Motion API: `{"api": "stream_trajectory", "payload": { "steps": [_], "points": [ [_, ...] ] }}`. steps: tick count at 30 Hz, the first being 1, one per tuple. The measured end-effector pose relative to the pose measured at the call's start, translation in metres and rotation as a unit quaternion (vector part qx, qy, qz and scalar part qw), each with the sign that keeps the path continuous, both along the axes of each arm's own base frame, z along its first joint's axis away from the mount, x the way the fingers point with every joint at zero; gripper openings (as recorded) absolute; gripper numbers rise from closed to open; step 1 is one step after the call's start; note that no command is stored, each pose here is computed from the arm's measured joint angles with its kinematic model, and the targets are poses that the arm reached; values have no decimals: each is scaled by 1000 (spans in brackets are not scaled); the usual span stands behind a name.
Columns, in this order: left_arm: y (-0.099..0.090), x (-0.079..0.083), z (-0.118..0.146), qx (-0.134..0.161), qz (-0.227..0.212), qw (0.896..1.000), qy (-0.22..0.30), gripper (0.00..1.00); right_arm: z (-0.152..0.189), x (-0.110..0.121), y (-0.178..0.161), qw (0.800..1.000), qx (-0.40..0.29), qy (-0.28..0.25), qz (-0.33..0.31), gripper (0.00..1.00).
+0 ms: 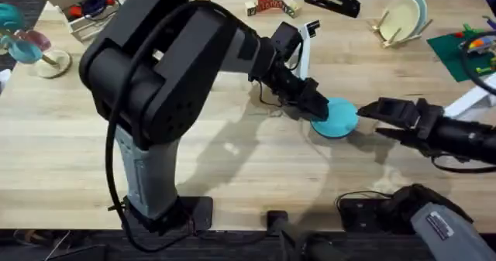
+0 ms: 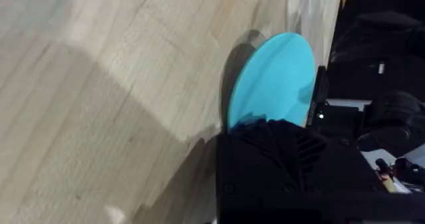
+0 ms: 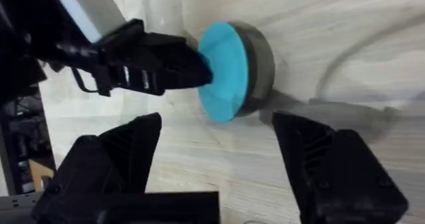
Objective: Pick up the plates from the table one by one and place each into a slot on the dish rack.
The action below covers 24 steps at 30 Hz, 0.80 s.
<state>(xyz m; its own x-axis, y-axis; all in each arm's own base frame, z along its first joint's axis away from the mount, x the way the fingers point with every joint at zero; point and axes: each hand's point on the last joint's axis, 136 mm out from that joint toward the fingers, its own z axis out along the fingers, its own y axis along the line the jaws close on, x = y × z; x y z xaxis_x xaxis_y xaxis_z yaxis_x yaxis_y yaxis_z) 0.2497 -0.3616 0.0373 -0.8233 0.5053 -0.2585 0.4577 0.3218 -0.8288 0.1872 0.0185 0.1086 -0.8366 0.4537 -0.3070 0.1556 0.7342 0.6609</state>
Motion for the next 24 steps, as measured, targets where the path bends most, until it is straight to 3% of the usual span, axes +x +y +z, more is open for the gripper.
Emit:
{"api": "stream_trajectory", "payload": {
  "steps": [13,24],
  "points": [
    [0,0,0,0,0,1000,0,41,-25,-2,2,1000,9,8,-12,995],
    [0,0,0,0,0,1000,0,41,-32,10,-6,999,7,-12,-36,995]
  ]
}}
